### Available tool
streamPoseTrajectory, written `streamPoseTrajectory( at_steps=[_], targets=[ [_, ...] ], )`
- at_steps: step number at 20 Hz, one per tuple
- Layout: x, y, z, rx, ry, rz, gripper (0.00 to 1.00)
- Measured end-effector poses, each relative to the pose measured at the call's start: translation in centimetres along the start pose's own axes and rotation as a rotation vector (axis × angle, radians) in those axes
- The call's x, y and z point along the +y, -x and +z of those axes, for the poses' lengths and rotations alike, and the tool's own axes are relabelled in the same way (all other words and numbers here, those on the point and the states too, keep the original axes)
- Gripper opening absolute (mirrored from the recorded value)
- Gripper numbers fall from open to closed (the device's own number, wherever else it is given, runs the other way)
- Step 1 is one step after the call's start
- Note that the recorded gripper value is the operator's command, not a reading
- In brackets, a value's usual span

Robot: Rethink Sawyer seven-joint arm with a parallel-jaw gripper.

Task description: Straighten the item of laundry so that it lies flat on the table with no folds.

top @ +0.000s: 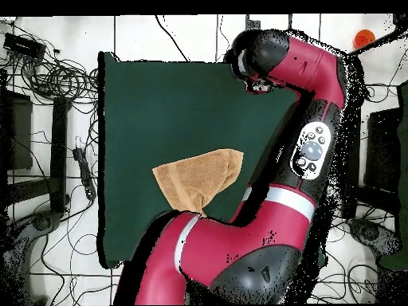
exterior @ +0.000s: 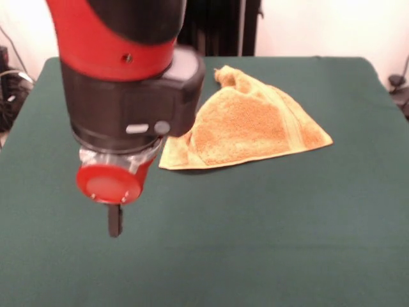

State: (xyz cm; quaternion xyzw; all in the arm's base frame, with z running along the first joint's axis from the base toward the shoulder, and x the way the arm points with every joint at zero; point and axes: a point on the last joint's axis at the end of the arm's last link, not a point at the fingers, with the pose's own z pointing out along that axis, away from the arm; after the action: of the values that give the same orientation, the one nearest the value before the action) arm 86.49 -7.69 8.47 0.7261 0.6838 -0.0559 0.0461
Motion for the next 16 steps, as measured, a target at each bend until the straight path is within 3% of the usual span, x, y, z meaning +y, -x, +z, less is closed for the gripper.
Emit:
streamPoseTrajectory(
  at_steps=[6, 16],
  targets=[
    [-0.1, -0.3, 3.0, 0.017, -0.034, -0.017, 1.00],
    [0.5, -3.1, 3.5, 0.059, -0.049, -0.054, 1.00]
  ],
)
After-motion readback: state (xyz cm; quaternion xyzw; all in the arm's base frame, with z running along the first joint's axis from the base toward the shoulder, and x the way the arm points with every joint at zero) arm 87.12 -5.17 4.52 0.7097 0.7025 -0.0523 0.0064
